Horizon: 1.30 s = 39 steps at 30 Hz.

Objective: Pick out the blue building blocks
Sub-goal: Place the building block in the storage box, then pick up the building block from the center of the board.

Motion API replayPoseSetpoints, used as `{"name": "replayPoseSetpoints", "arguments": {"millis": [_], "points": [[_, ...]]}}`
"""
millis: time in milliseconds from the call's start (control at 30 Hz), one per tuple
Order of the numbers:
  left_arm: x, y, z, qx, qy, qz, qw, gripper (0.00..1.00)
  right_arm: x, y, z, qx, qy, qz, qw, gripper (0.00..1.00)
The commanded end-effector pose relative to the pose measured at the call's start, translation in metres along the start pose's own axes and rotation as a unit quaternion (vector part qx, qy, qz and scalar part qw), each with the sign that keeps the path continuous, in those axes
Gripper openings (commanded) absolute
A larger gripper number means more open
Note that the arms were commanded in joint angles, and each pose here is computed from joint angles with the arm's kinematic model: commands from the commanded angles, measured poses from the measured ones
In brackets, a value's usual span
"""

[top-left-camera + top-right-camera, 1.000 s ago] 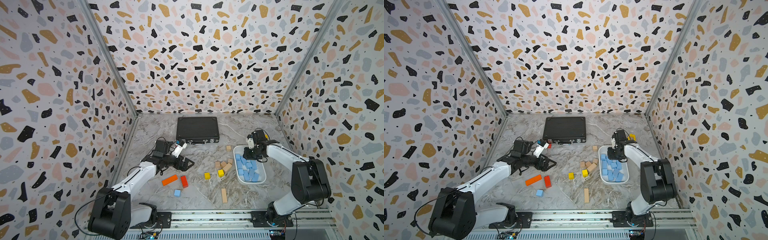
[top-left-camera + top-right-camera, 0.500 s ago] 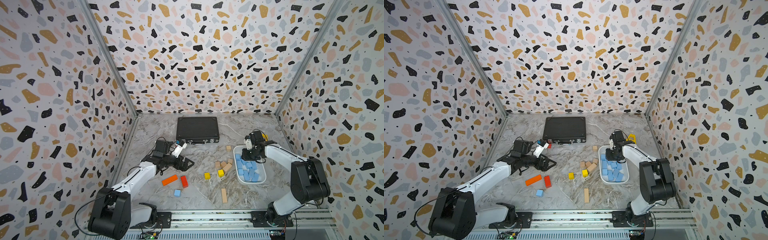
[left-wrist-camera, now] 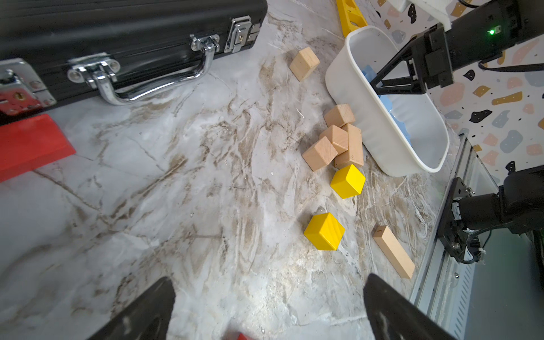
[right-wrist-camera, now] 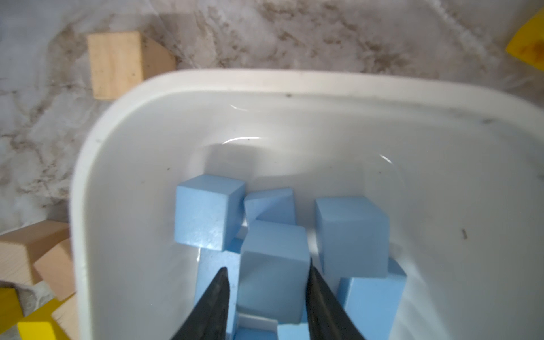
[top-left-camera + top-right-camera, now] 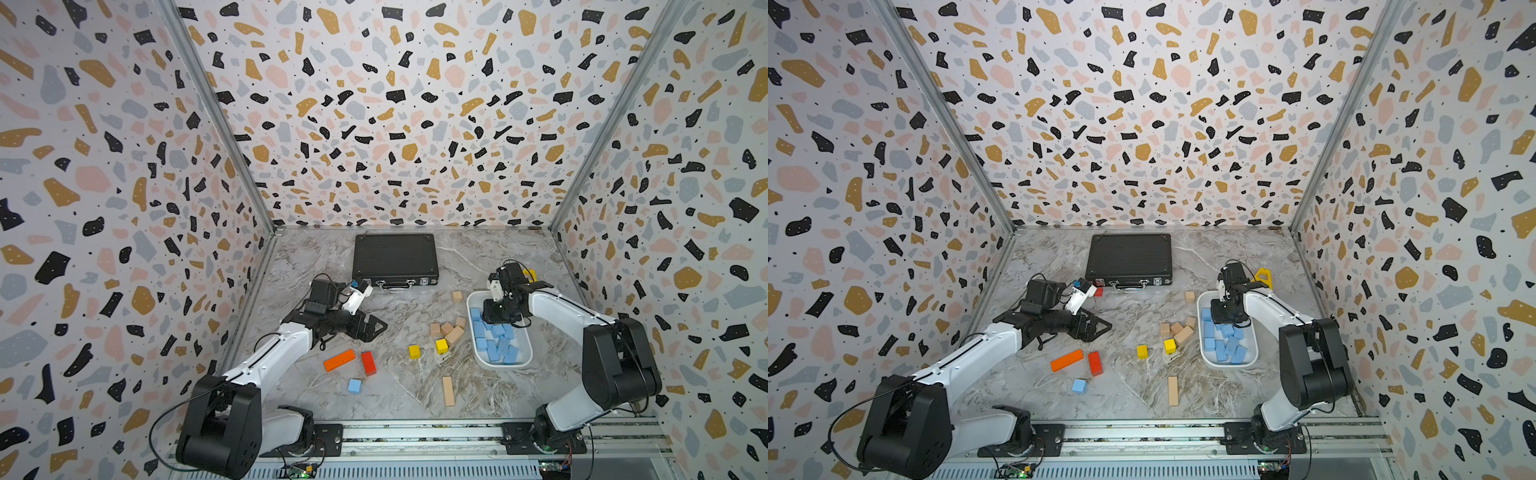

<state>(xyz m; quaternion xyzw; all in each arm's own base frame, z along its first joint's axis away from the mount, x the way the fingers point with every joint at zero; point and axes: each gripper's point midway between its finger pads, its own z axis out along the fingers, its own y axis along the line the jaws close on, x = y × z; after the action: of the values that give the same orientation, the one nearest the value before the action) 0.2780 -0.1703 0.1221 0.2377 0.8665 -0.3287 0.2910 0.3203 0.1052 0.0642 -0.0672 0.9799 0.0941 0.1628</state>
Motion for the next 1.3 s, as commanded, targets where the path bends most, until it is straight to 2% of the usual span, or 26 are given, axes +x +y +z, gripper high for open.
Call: {"name": "replayPoseSetpoints", "arguments": {"millis": [0,133,267,367,467,667,867,1000,1100,1167,1267], "points": [[-0.02,0.011,-0.015,-0.028,-0.028,0.011,0.999,1.0,-0.025,0.03,-0.037,-0.035,-0.061,-0.042,0.997,0.44],[-0.025,0.032,-0.033,-0.058,-0.051,-0.005,0.997,1.0,-0.034,0.077,-0.056,-0.08,-0.101,-0.129,0.983,0.43],[-0.027,0.057,-0.059,-0.098,-0.075,-0.02,0.992,1.0,-0.029,0.15,-0.068,-0.167,-0.139,-0.247,0.944,0.43],[-0.028,0.07,-0.08,-0.114,-0.091,-0.03,0.989,1.0,-0.009,0.209,-0.068,-0.223,-0.162,-0.357,0.893,0.47],[-0.025,0.082,-0.1,-0.145,-0.097,-0.025,0.984,1.0,0.012,0.258,-0.064,-0.287,-0.185,-0.429,0.836,0.45],[-0.011,0.101,-0.128,-0.203,-0.093,-0.025,0.974,1.0,0.059,0.333,-0.057,-0.374,-0.199,-0.518,0.743,0.44],[-0.001,0.108,-0.132,-0.214,-0.094,-0.042,0.971,1.0,0.128,0.369,-0.049,-0.433,-0.199,-0.591,0.651,0.43],[-0.001,0.109,-0.13,-0.207,-0.099,-0.052,0.972,1.0,0.155,0.38,-0.038,-0.45,-0.181,-0.613,0.624,0.43],[-0.001,0.106,-0.127,-0.192,-0.105,-0.053,0.974,1.0,0.167,0.389,-0.031,-0.458,-0.171,-0.622,0.612,0.43],[-0.001,0.104,-0.124,-0.181,-0.109,-0.055,0.976,1.0,0.172,0.394,-0.026,-0.461,-0.169,-0.623,0.609,0.43],[-0.001,0.104,-0.122,-0.174,-0.115,-0.067,0.976,1.0,0.169,0.398,-0.017,-0.457,-0.172,-0.617,0.617,0.44]]}}
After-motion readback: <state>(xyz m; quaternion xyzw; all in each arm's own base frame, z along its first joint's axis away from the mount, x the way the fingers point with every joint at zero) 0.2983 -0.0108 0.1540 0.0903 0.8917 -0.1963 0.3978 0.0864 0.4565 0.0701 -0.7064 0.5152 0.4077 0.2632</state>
